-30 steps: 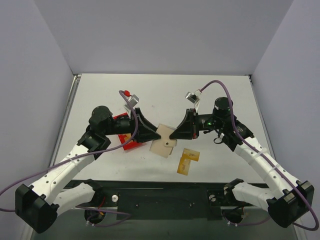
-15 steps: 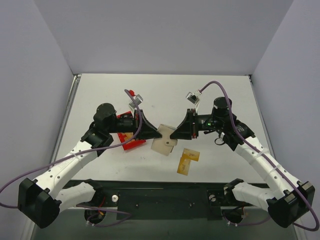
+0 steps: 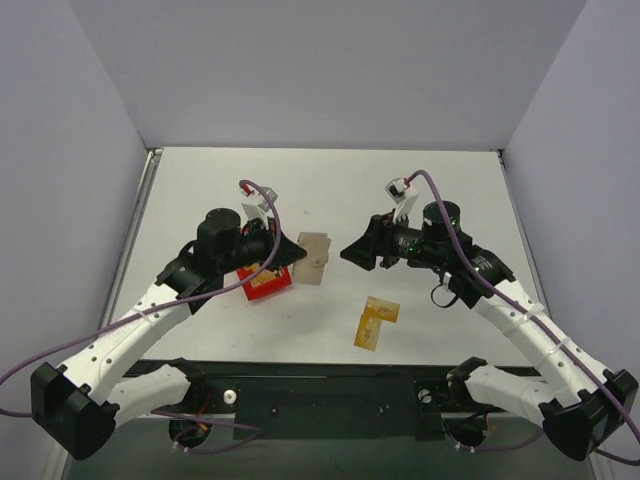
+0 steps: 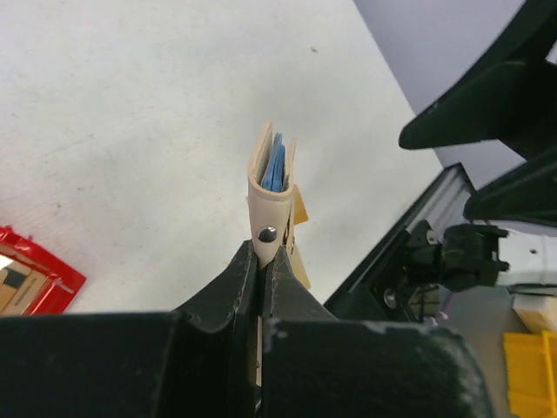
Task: Put the credit cards into the card holder
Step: Open the card holder at the center of the board.
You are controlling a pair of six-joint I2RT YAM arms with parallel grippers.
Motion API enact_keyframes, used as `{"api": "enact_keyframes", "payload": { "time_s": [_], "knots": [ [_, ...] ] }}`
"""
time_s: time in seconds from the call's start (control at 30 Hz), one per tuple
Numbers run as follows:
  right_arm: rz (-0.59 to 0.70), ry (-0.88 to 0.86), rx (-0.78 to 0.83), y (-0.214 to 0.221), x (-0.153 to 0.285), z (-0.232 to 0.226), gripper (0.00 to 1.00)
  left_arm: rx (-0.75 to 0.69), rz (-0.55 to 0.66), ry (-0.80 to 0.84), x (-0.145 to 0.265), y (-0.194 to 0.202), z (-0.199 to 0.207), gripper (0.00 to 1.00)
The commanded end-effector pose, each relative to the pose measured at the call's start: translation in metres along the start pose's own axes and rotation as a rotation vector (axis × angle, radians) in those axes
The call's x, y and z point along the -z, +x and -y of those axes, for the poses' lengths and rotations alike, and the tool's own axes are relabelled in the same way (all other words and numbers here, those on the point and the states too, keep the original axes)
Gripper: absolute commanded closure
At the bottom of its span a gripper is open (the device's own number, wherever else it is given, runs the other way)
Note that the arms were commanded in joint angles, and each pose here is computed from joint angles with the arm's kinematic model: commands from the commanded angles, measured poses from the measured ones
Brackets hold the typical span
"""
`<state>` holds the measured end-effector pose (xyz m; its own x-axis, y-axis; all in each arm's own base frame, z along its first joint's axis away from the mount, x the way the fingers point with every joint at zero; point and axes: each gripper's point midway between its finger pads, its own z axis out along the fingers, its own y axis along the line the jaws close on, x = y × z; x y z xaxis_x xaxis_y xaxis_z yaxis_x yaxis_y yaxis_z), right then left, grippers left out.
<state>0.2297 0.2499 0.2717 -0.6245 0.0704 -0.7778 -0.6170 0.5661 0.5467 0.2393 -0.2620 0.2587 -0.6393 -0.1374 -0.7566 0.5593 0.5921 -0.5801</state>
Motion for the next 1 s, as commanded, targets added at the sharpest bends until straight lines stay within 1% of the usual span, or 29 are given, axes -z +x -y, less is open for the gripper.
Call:
{"api": "enact_keyframes", "payload": {
  "time_s": [0.0,0.1,0.3,0.53,0.63,0.97],
  "knots": [
    [0.008,0.115,0.055,0.008,-0.022,0.008,0.44,-0.006,0.089,-0.159,0.005,-0.013,-0.014,1.00],
    [-0.020,0.151,0.016,0.017,-0.036,0.013,0.43,-0.002,0.115,-0.202,0.006,-0.015,-0.017,1.00],
    [-0.020,0.149,-0.033,0.022,-0.058,0.013,0.43,-0.006,0.125,-0.229,0.006,-0.015,-0.016,1.00],
    [-0.032,0.134,-0.049,0.023,-0.075,0.012,0.43,-0.002,0.115,-0.195,0.000,-0.010,-0.010,1.00],
    [-0.060,0.119,-0.068,0.030,-0.085,0.013,0.43,0.001,0.122,-0.181,-0.003,-0.010,-0.009,1.00],
    [-0.085,0.061,-0.099,0.031,-0.100,0.005,0.41,-0.011,0.091,-0.190,-0.011,-0.003,-0.015,1.00]
  ]
}}
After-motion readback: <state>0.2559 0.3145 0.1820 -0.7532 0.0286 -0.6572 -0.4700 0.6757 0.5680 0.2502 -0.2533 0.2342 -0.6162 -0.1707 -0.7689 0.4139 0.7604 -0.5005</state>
